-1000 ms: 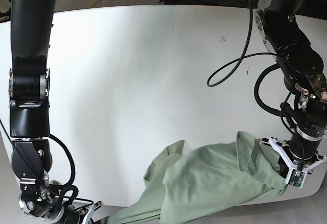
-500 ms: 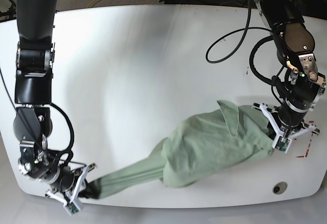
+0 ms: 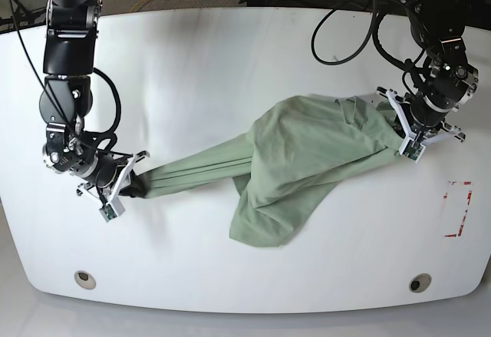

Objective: Fold the T-shirt properly
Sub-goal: 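Pull both grippers apart to stretch the shirt across the table, then lay the stretched shirt flat and open both grippers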

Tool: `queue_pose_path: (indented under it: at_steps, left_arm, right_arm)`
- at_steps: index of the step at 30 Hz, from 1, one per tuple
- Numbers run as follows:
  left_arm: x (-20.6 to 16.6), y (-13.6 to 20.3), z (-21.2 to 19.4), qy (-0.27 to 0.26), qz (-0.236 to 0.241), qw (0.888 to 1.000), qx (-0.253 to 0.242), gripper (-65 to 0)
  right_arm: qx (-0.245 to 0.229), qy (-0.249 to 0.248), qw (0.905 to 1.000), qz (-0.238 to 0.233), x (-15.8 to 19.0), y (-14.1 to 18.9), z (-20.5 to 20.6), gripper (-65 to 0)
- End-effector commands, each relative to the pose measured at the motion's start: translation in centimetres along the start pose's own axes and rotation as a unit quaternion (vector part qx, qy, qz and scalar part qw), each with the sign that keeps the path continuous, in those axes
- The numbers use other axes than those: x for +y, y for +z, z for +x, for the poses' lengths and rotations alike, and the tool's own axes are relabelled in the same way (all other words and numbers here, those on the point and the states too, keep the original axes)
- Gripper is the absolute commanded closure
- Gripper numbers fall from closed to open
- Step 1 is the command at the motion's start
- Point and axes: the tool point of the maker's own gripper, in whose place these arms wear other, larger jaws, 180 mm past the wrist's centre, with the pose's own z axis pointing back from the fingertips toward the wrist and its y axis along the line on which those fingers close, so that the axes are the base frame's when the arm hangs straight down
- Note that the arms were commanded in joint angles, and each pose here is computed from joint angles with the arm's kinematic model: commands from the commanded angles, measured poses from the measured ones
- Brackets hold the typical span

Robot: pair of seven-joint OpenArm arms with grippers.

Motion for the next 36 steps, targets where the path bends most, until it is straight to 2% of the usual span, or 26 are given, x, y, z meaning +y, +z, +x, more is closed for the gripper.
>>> queue_pose_path:
  at_steps: [1,6,11,17,21,27,31,33,36]
  left_arm:
    - [2.9,0.8,-3.0,-0.009,0.05,0.997,0.062,0.0]
    - [2.2,1.1,-5.2,-0.016,0.035,0.995,0.087,0.0]
    - [1.0,0.8,-6.9,-0.009,0.017,0.994,0.107,-0.7]
    - [0.6,0.8,-8.9,0.029,0.015,0.992,0.125,-11.8]
    - [1.0,1.2,-9.8,0.061,0.027,0.989,0.129,-12.2]
    - [0.8,1.2,-10.1,0.065,0.026,0.989,0.132,-14.0]
    - [1.2,1.3,-10.2,0.065,0.03,0.989,0.133,-23.1]
    - [1.4,1.4,-10.4,0.068,0.033,0.988,0.134,-22.1]
    - [2.2,1.8,-10.7,0.077,0.045,0.987,0.136,-14.2]
  right_arm:
    - [-0.002,-0.008,0.9983,-0.058,-3.3,1.5,0.0,0.0]
    - [0.027,-0.025,0.9986,-0.038,-2.0,1.6,-4.3,0.0]
    - [0.042,-0.035,0.9982,-0.024,0.0,1.5,-6.8,0.0]
    - [0.062,-0.06,0.9961,-0.021,1.0,2.2,-10.1,0.0]
    - [0.071,-0.067,0.9952,-0.012,2.3,2.2,-11.5,0.0]
    - [0.06,-0.046,0.9971,-0.007,3.8,3.3,-11.2,0.0]
    - [0.057,-0.039,0.9976,-0.008,4.0,3.6,-10.9,0.0]
    - [0.056,-0.04,0.9976,-0.008,4.1,3.6,-10.9,0.0]
    - [0.057,-0.041,0.9975,-0.007,4.1,3.6,-11.0,0.0]
